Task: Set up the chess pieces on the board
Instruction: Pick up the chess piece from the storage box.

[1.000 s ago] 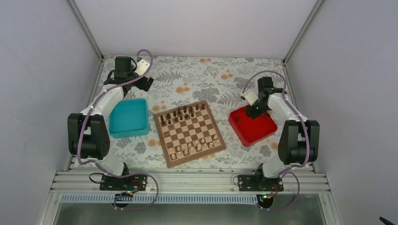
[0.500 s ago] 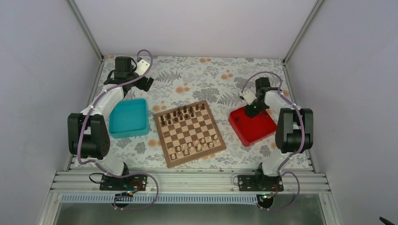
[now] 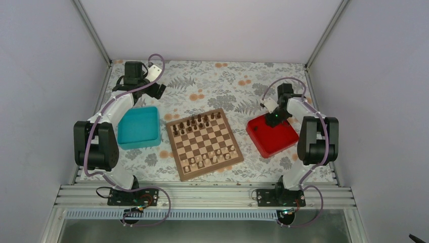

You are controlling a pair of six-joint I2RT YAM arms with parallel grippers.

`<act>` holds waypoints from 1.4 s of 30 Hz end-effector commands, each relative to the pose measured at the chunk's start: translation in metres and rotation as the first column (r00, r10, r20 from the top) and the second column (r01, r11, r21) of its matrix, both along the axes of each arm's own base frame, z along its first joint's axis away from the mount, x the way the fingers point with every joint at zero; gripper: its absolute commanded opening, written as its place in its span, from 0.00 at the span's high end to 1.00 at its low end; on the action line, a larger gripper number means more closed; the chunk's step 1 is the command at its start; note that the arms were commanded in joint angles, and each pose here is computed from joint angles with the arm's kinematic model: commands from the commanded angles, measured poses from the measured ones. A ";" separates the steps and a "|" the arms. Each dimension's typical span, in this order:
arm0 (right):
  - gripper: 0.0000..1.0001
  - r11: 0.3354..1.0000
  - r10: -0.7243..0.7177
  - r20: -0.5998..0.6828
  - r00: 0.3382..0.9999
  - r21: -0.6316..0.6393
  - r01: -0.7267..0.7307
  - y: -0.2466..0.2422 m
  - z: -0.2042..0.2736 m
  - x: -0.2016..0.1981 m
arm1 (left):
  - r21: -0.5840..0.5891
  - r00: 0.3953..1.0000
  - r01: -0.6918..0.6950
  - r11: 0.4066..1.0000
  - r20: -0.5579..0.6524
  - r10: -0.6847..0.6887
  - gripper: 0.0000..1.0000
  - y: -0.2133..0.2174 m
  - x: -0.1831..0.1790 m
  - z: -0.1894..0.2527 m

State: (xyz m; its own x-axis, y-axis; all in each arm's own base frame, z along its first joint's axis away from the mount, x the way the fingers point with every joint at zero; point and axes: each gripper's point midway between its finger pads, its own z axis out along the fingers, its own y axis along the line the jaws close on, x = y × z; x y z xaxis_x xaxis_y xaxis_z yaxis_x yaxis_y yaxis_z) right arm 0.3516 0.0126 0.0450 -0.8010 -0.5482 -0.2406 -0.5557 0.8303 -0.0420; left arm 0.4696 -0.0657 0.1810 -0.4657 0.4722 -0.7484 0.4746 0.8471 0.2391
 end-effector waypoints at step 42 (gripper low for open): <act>0.90 1.000 -0.023 0.025 0.999 0.013 0.023 -0.013 0.003 0.023 | 0.011 1.000 0.016 1.000 0.014 -0.016 0.00 -0.003 0.005 0.002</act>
